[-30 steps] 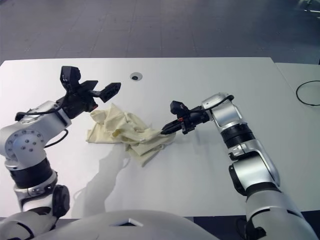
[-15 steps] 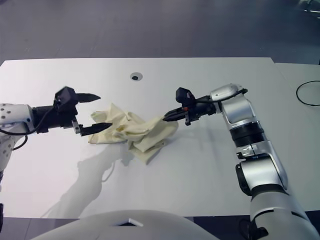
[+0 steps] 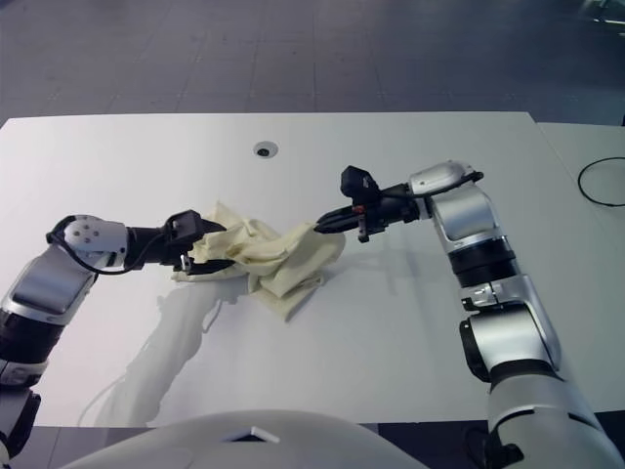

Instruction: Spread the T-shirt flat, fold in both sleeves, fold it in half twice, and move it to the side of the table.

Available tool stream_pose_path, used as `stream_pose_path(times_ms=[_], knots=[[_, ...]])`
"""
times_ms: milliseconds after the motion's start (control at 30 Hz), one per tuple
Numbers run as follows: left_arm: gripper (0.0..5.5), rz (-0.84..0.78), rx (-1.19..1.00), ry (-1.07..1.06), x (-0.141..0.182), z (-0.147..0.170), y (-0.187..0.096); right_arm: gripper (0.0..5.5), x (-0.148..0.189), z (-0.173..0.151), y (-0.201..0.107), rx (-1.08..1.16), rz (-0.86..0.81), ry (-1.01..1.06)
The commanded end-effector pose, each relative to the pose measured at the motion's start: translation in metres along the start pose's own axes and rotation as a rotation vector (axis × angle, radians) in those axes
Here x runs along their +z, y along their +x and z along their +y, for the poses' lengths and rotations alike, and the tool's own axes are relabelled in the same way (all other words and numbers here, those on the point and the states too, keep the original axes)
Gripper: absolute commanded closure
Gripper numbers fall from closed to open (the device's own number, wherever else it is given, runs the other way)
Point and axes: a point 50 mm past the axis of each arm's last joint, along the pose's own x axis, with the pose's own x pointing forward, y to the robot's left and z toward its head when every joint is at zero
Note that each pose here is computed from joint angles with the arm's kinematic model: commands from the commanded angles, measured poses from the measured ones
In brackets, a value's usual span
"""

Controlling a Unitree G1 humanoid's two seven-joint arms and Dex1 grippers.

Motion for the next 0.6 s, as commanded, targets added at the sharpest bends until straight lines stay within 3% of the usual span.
stream_pose_path(times_ms=[33, 133, 500, 600], knots=[[2.83, 0.026, -0.006, 0.023, -0.0023, 0.0018, 0.0010, 5.49, 0.0085, -0.0016, -0.0002, -0.007, -0.007, -0.026], [3.17, 0.010, 0.006, 0.018, 0.0004, 0.0036, 0.0034, 5.49, 0.0087, -0.0019, -0.0004, -0.010, -0.010, -0.027], [5.23, -0.007, -0.012, 0.008, 0.0022, 0.0016, 0.0054, 5.49, 0.0101, -0.0028, -0.0027, -0.015, -0.021, -0.025], [5.50, -0.020, 0.009, 0.011, 0.0051, 0.0063, 0.0042, 5.49, 0.0130, -0.0032, -0.0050, -0.025, -0.029, -0.032]])
